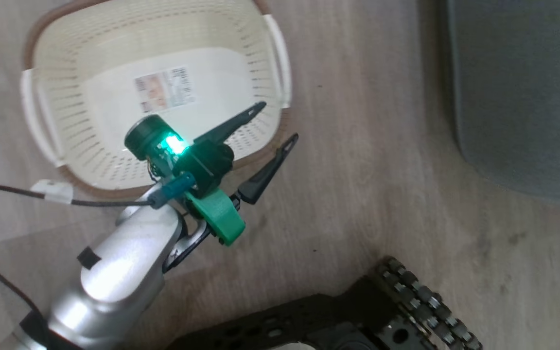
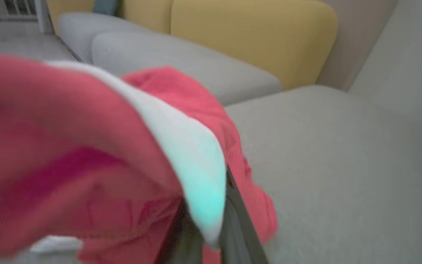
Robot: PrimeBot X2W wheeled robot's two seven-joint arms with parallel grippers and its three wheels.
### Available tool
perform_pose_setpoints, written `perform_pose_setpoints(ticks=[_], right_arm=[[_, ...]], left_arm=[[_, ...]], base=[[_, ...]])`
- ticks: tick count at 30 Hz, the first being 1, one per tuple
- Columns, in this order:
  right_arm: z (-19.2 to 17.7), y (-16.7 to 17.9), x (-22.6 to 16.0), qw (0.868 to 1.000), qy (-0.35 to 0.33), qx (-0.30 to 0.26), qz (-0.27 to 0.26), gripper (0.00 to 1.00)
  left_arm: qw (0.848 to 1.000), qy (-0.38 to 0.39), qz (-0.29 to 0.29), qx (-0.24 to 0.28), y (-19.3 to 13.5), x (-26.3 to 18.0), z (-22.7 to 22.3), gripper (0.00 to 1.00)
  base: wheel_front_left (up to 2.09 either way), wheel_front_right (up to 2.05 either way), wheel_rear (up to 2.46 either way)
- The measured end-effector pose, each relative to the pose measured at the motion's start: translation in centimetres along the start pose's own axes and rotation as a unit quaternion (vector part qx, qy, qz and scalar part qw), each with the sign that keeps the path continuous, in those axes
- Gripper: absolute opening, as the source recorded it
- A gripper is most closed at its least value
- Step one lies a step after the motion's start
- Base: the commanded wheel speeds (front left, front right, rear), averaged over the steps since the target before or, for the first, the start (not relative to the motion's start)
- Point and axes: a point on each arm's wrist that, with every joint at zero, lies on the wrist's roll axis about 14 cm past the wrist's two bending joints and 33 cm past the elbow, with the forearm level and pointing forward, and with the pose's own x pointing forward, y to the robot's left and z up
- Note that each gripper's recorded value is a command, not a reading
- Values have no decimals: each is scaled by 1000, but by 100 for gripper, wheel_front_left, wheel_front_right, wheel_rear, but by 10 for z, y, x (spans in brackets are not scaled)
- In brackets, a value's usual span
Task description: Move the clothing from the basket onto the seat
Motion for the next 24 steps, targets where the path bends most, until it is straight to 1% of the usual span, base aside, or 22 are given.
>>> perform_pose_setpoints(ticks=[2, 4, 5, 6, 7, 8, 10, 12, 20, 24], right_arm=[[-26, -11, -16, 999, 34, -1, -11, 0], [-31, -24, -24, 999, 42, -2, -22, 0], [-26, -29, -26, 999, 37, -4, -27, 17], [-19, -35, -27, 999, 29, -7, -30, 42], [-11, -40, -28, 999, 19, -7, -33, 77], [-3, -44, -30, 999, 9, -8, -35, 100], [5, -50, -35, 999, 1, -12, -37, 100], [4, -59, -44, 999, 7, -22, -37, 100], [-11, -86, -82, 996, 54, -66, -21, 100], [-32, -104, -109, 993, 94, -74, -22, 100]], left_arm=[[1000, 2, -14, -3, -7, 6, -4, 100], [1000, 1, -24, -4, -12, 10, -5, 100], [1000, 0, -28, -3, -14, 12, -4, 100], [1000, 0, -32, -1, -15, 14, -4, 100], [999, -1, -34, 1, -16, 15, -2, 100], [999, -2, -36, 4, -18, 15, 0, 100], [999, -4, -37, 8, -20, 15, 5, 100], [999, -5, -37, 10, -24, 14, 10, 100], [999, -16, -34, 21, -38, 13, 35, 100], [999, -20, -33, 14, -51, 12, 43, 100]], base=[[0, 0, 0], [0, 0, 0], [0, 0, 0], [0, 0, 0], [0, 0, 0], [0, 0, 0], [0, 0, 0], [0, 0, 0], [0, 0, 0], [0, 0, 0]])
